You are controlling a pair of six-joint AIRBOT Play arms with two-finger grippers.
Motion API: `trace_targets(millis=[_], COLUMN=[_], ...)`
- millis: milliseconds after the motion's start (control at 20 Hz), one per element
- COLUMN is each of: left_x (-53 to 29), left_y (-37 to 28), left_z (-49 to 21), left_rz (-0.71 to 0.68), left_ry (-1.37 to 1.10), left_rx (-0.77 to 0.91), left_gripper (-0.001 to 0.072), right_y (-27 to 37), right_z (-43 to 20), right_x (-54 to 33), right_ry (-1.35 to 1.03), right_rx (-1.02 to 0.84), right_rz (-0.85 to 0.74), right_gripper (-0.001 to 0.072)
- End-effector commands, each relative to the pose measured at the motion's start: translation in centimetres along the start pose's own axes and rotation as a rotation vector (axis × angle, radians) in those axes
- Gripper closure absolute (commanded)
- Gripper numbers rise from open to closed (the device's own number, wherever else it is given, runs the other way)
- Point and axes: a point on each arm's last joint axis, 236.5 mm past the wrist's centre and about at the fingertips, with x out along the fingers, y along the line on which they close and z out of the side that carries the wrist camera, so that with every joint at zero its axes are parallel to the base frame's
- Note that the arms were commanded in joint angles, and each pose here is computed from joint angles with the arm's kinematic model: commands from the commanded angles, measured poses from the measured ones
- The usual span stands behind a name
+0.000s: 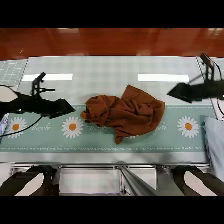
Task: Fold the shirts.
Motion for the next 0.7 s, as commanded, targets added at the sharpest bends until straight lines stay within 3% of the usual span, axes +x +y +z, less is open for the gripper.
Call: trace_targets(millis=[0,300,500,650], left_x=[4.1,9.2,11.9,12.4], left_y=[0.3,1.6,1.3,1.5], left_z=[0.0,-1.5,-0.4,1.4], left_rz=[-0.103,-0.059,-0.052,-0.038], left_ry=[0.102,0.202,0.153,0.072], left_rx=[-0.076,-0.088,-0.117,-0.09], left_gripper=[0.0201,0.0201,0.0201,0.0202], right_y=[-4.8,-5.8,-6.0,-8.6], right_z=[-4.3,-4.8,-4.8,-7.7], right_x=[-0.3,0.0,0.0,1.3], right_ry=[-0.026,-0.037,-0.036,0.026], right_rx=[0.193,0.228,0.226,0.265], right_rz=[0.056,0.059,0.054,-0.039], right_gripper=[0.0309,0.0309,0.0309,0.0312])
